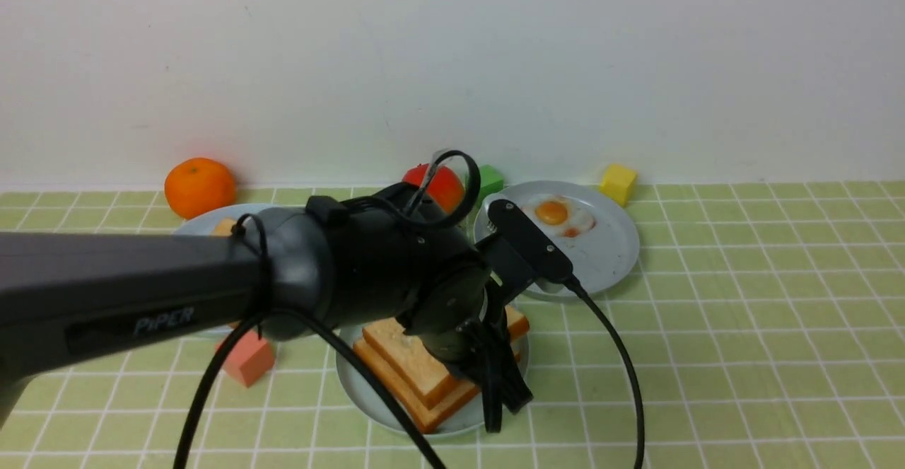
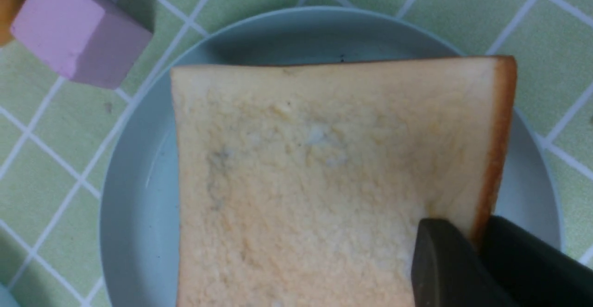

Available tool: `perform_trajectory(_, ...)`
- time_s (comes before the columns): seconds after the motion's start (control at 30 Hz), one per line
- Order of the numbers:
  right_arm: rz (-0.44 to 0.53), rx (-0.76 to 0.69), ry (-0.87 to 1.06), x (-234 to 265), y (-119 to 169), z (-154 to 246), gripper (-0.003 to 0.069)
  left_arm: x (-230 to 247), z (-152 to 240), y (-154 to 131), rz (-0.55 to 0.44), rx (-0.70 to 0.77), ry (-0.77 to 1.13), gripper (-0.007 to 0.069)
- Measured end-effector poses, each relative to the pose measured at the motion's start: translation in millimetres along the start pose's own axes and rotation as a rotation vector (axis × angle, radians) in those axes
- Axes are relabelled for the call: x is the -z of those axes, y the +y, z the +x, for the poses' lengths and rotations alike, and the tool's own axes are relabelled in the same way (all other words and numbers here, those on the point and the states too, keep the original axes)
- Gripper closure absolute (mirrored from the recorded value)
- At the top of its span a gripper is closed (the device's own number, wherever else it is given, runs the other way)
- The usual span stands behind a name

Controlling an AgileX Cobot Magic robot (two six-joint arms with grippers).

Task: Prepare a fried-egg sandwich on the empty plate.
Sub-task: Use the left arm to place a slice of bread on the fried egg in the middle

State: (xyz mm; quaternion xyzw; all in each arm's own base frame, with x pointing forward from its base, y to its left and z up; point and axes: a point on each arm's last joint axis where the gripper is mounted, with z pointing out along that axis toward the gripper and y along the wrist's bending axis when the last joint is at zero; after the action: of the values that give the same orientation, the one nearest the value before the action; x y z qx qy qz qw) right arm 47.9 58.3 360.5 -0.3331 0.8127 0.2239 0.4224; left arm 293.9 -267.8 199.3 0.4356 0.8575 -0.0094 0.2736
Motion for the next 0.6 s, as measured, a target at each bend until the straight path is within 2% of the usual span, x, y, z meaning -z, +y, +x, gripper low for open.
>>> perform_trajectory(0.27,-0.004,0.0,0.009,0.2,0.5,0.9,0.0629,0.0,0.4,0.1,-0.001,0.002,0.004,0.0333)
perform_trajectory(0.43,-0.005,0.0,0.012,0.2,0.6,1.2,0.0629,2.5,1.4,1.1,-0.005,0.039,0.035,0.0301)
perform_trajectory(0.6,0.002,0.005,0.015,0.2,-0.1,1.5,0.0627,36.1,-12.8,9.2,-0.011,0.152,0.022,0.03)
